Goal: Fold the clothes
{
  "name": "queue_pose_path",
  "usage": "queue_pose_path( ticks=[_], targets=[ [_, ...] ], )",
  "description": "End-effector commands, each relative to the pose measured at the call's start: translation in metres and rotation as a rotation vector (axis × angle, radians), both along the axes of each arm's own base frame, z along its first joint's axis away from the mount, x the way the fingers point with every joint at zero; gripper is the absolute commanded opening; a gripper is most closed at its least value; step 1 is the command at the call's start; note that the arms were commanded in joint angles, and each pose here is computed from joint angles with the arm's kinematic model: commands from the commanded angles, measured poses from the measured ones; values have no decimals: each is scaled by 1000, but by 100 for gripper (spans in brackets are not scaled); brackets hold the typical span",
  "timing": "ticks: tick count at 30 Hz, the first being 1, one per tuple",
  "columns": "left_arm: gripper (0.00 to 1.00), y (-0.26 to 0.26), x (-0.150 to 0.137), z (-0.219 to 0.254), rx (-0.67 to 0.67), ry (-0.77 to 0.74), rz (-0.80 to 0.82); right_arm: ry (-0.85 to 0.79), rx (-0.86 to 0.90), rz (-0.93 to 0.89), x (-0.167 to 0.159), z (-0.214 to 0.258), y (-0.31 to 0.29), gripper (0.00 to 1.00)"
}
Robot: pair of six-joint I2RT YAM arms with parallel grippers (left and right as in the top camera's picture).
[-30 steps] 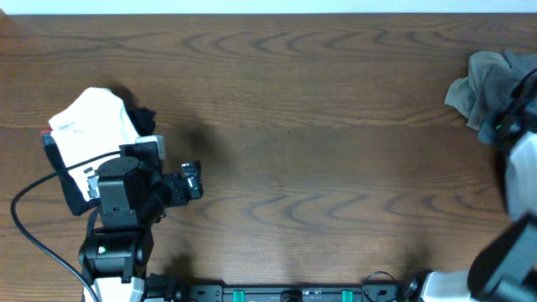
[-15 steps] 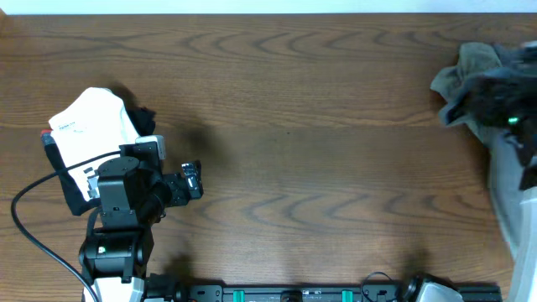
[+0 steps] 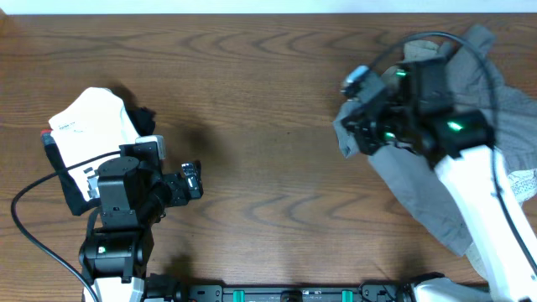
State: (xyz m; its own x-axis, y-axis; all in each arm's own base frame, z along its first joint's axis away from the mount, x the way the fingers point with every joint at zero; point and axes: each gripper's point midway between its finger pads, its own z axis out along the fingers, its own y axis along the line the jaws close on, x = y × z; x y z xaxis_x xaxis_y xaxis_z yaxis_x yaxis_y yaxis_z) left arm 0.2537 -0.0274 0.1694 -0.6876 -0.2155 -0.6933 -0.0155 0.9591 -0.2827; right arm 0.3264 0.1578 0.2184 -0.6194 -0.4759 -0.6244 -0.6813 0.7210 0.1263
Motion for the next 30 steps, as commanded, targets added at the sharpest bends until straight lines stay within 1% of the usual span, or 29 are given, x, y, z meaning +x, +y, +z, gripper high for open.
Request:
queue_pose_path(
  ticks=[1,4,7,8,9,10,12,13,14,16,19,20,23,26,30],
  targets=[
    [98,-1,1,9,-12,-17,2,50,-2,25,4,-21,20,1],
    [98,-2,1,9,-18,-13,-3,82,0,43,6,-36,36,1],
    [98,-2,1,9,-18,-13,-3,106,-12,87,0,-45,51,2],
    [98,-2,1,9,-18,-13,-3,110,-14,99,-3,-47,55,6],
    [98,-2,1,9,-18,-13,-3,110,-15,111,-6,-46,59,16],
    [98,-3,1,9,-20,-12,-8,105,-11,115,-8,-44,61,22],
    [98,-8,2,10,-31,-18,-29,82,-9,110,-8,-36,60,31],
    [98,-13,3,11,-43,-24,-52,66,-23,75,-5,-32,54,41],
    [98,-19,5,13,-55,-31,-74,46,-51,1,1,-28,42,50],
    [98,-34,9,17,-83,-51,-137,-3,-106,-179,13,-15,10,57],
    [98,-52,17,18,-114,-59,-185,-71,-134,-353,18,9,-28,64],
    [98,-60,20,17,-124,-58,-201,-94,-132,-412,18,18,-41,66],
    [98,-88,31,12,-152,-55,-272,-123,-105,-573,13,39,-77,74],
    [98,-122,43,1,-186,-40,-338,-113,-91,-647,4,46,-102,75],
    [98,-167,58,-17,-217,-37,-425,-65,-119,-710,-8,40,-126,76]
  ],
)
